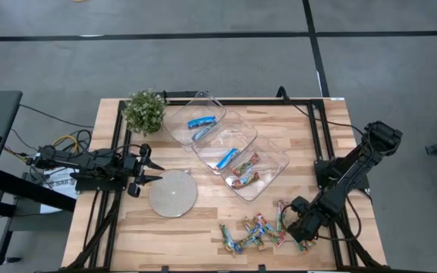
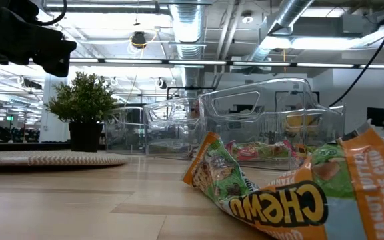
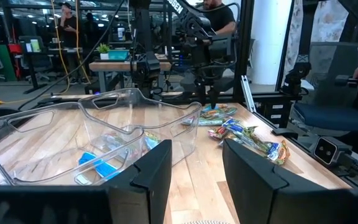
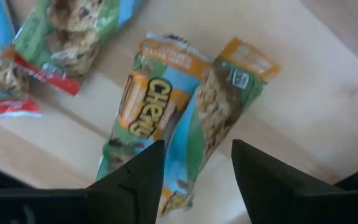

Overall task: Pick and place Granola Bars by type
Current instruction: Put the yellow granola bar into the middle transparent bin

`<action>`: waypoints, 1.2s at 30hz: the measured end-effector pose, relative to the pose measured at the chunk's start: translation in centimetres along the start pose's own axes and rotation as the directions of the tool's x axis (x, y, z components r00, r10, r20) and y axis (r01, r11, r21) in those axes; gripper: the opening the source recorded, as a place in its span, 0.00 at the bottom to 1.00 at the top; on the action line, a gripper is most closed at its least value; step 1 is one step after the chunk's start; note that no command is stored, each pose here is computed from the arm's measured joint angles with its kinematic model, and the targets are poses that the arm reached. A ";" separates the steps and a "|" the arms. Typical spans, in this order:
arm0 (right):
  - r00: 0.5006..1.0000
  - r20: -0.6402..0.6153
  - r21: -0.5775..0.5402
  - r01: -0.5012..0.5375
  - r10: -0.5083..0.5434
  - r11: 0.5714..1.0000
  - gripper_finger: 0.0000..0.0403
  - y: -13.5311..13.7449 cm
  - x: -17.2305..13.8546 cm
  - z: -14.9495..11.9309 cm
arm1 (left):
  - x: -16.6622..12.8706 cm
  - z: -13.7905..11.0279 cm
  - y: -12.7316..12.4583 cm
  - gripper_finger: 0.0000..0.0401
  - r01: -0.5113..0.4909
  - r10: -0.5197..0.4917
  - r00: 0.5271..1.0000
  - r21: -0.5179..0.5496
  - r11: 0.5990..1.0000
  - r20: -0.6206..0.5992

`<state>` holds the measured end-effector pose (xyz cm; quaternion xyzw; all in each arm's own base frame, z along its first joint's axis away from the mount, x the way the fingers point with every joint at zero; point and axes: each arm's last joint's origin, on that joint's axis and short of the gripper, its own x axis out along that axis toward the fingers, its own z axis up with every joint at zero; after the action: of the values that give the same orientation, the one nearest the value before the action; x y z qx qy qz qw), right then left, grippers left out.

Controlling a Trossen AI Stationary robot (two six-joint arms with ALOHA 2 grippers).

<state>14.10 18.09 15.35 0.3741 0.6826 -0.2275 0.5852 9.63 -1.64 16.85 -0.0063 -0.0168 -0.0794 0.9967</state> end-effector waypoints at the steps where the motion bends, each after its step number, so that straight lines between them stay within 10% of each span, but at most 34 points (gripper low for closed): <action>1: 1.000 0.003 0.001 0.006 -0.006 1.000 0.42 0.0 0.1 0.0 | 0.0 0.0 0.0 0.34 0.000 0.000 1.000 0.000 1.000 0.000; 23: 0.999 0.036 0.015 0.006 -0.007 1.000 0.07 0.3 0.8 0.1 | 0.0 0.0 0.0 0.34 0.000 0.000 1.000 -0.002 1.000 0.000; 36: 0.966 0.207 0.096 -0.176 0.154 0.980 0.02 0.0 -1.9 0.3 | 0.0 0.0 0.0 0.34 0.000 0.000 1.000 -0.002 1.000 0.000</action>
<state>14.37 17.43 17.16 0.4377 0.5731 -0.2525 0.6451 9.63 -1.64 16.85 -0.0070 -0.0166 -0.0796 0.9967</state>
